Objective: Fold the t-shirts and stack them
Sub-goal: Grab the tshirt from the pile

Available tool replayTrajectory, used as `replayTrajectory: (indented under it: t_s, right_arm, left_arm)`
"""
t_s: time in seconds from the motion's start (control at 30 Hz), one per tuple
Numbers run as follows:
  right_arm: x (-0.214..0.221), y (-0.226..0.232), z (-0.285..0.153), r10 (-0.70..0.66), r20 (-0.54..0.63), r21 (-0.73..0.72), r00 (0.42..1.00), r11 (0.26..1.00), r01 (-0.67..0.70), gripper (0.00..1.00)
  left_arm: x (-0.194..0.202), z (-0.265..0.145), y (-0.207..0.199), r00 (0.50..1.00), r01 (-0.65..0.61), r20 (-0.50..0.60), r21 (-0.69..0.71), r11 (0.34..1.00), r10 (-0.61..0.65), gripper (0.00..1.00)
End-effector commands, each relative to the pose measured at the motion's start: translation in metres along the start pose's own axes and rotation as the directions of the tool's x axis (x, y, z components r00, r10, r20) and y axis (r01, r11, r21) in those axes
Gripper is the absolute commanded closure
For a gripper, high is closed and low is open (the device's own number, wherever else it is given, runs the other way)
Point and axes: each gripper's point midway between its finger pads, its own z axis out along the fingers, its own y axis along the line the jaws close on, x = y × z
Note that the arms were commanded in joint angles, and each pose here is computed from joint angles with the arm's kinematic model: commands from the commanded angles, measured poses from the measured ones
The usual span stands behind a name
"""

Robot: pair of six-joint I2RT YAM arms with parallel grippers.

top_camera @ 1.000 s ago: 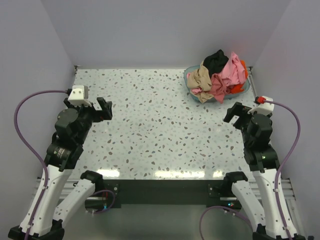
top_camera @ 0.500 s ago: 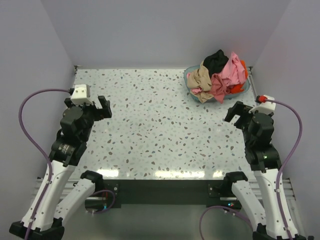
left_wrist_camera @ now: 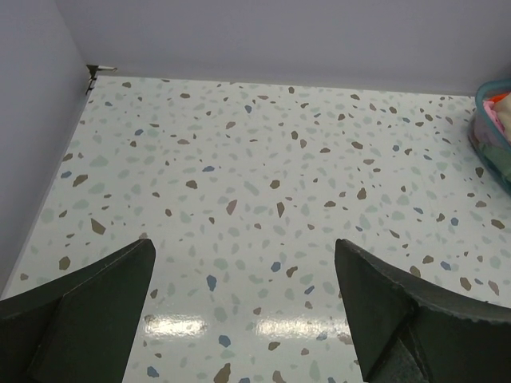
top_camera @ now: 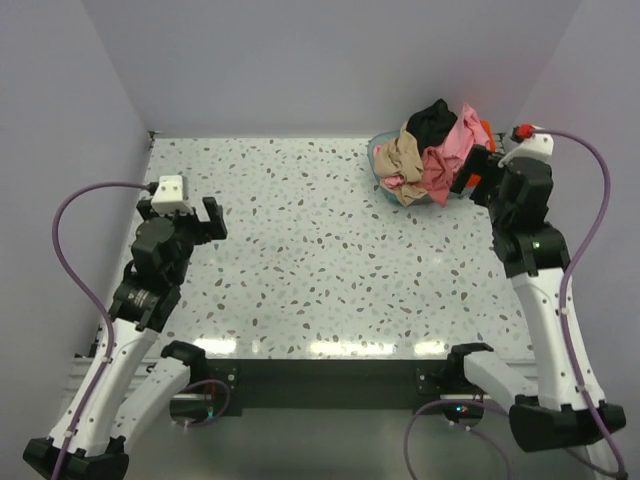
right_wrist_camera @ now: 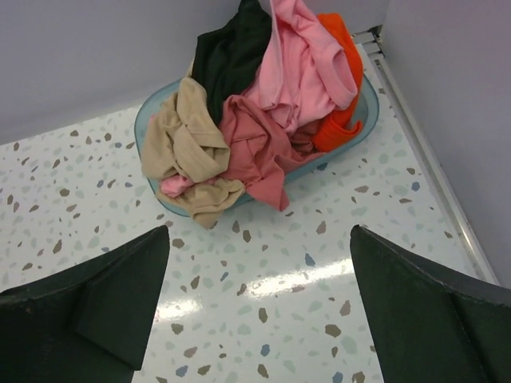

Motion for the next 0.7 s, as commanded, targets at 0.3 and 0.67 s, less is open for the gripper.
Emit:
replayTrajectory:
  t_s: [0.3,0.67]
  right_arm:
    - [-0.014,0.077,0.120,0.051,-0.078,-0.133,0.996,0.989,-0.061,0.11]
    - [0.027,0.114,0.223,-0.072,-0.136,-0.002,0.988,0.997,0.073,0.14]
  left_arm:
    - [0.004,0.005,-0.007,0.999,0.041,0.006,0.027,0.999,-0.041,0.00]
    - [0.015,0.012,-0.015,0.999,0.036,-0.033,0.062,0.997,-0.034,0.00]
